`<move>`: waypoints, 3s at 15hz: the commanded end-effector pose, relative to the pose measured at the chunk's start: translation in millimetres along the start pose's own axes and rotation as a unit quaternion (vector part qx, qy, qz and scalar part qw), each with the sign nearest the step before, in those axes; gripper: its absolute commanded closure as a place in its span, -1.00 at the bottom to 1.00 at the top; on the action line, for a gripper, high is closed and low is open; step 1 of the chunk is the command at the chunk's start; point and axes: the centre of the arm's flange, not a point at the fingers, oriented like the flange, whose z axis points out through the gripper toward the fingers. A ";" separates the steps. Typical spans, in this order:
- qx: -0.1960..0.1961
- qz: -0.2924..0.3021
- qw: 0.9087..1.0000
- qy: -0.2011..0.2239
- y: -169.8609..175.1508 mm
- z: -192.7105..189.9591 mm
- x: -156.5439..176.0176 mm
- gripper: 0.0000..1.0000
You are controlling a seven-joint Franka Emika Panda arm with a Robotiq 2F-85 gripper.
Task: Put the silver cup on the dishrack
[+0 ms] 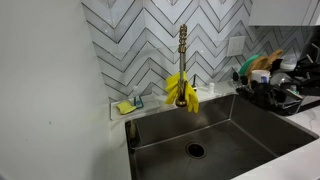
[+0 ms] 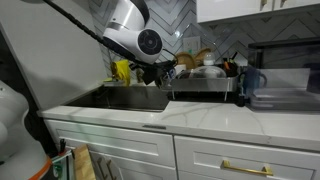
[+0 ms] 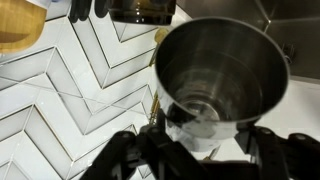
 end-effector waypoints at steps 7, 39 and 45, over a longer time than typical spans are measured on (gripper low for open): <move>0.020 -0.031 0.998 0.048 22.6 20.0 -16.8 0.20; 0.022 -0.036 0.998 0.053 33.1 25.5 -60.7 0.20; 0.014 -0.031 0.999 0.030 34.6 20.4 -63.9 0.20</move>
